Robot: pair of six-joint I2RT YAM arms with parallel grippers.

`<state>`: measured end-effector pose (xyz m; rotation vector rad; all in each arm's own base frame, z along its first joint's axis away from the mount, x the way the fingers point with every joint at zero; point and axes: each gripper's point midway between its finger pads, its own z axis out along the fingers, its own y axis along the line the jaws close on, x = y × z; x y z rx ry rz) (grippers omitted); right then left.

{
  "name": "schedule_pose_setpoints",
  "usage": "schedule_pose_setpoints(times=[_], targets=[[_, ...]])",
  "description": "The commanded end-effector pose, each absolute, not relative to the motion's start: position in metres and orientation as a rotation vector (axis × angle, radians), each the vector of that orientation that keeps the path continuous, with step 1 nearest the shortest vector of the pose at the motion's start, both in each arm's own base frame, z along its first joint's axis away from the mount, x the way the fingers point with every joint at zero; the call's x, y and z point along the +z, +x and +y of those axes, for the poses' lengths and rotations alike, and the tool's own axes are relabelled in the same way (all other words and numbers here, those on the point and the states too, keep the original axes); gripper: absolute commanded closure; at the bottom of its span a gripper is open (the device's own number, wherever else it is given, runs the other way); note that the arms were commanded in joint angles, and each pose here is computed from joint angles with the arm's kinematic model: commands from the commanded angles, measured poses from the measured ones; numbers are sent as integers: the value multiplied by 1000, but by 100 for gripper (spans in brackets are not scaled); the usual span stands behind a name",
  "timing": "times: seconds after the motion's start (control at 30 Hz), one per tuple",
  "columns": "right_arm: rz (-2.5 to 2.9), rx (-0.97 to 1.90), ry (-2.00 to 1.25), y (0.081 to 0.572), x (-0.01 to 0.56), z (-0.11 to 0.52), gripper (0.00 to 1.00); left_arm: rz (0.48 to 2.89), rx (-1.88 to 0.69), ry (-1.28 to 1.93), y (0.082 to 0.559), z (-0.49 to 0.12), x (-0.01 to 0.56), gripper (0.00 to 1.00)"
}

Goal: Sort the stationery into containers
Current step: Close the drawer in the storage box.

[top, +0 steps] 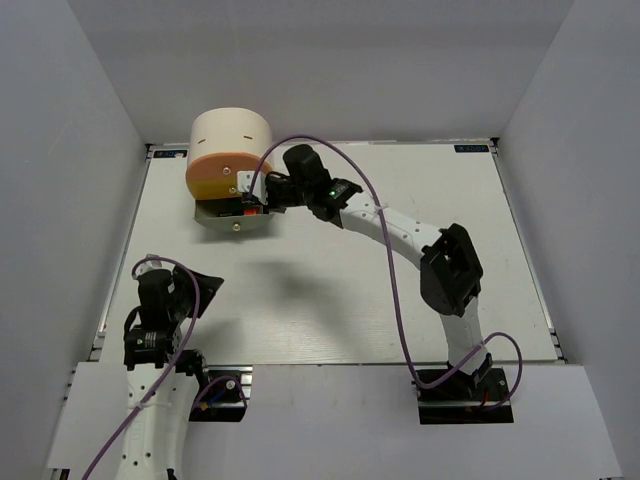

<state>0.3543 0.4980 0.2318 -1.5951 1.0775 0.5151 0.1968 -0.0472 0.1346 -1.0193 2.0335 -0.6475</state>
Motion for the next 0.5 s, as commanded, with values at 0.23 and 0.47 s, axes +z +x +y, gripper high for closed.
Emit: schedule_pose_setpoints(times=[0.23, 0.47], targets=[[1059, 762, -1893, 320, 169, 520, 100, 2022, -657, -1014, 195, -48, 141, 46], [1126, 610, -1898, 345, 130, 519, 100, 2021, -657, -1013, 195, -48, 141, 46]])
